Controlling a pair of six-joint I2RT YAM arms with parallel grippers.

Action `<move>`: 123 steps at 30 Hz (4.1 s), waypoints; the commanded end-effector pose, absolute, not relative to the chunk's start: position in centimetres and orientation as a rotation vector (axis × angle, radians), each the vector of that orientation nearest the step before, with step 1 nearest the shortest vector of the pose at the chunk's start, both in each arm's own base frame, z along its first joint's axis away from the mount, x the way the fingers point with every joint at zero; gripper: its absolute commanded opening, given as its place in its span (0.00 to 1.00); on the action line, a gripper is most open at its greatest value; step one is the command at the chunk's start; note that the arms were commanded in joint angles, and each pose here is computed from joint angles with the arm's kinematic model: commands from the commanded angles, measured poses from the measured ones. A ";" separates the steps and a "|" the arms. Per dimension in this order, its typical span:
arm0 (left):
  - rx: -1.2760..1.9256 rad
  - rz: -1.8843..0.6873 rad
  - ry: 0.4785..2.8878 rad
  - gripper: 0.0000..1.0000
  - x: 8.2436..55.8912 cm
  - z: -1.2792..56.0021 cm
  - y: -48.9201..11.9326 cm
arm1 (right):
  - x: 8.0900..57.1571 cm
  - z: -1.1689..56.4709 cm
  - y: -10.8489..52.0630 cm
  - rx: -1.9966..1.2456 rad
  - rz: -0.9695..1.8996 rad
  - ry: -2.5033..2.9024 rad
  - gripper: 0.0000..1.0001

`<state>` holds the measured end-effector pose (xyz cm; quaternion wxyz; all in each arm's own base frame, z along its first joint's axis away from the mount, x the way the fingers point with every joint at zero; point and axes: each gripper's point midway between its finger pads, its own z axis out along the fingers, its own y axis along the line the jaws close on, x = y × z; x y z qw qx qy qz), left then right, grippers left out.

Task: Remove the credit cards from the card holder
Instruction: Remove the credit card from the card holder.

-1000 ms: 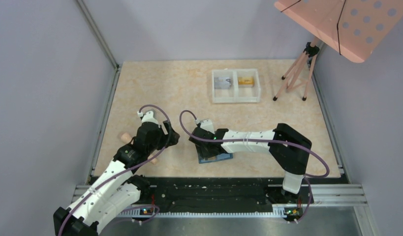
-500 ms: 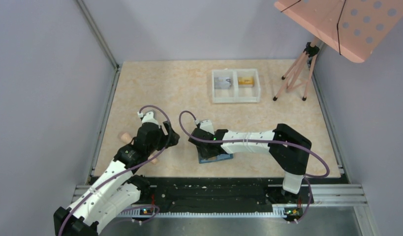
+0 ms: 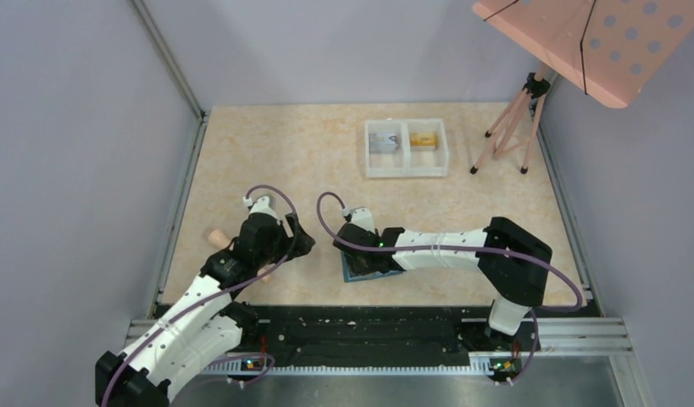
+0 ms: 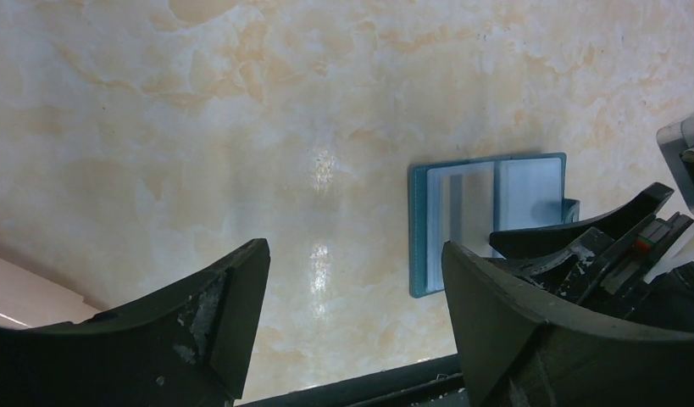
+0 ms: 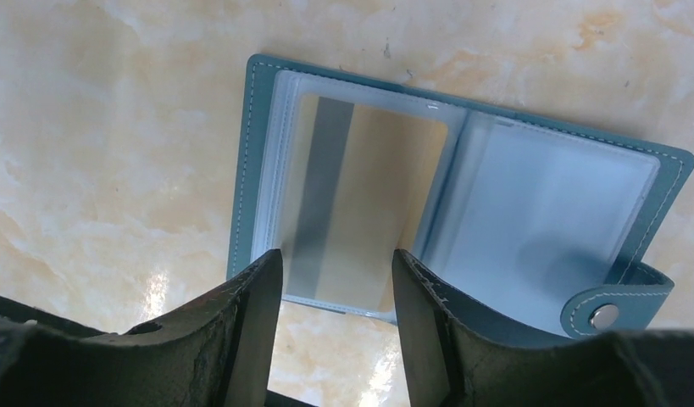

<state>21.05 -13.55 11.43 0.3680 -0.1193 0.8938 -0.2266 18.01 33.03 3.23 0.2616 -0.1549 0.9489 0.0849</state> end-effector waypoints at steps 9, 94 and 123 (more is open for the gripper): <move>-0.288 -0.702 2.340 0.79 21.2 11.2 -15.9 | 19.0 6.0 33.6 -0.353 0.401 2.500 0.57; -0.354 -0.641 2.247 0.78 21.0 12.0 -13.8 | 17.8 4.8 33.3 -0.438 0.172 2.502 0.62; -0.336 -0.691 2.294 0.77 20.8 10.8 -14.9 | 18.1 3.9 32.2 -0.410 0.169 2.499 0.45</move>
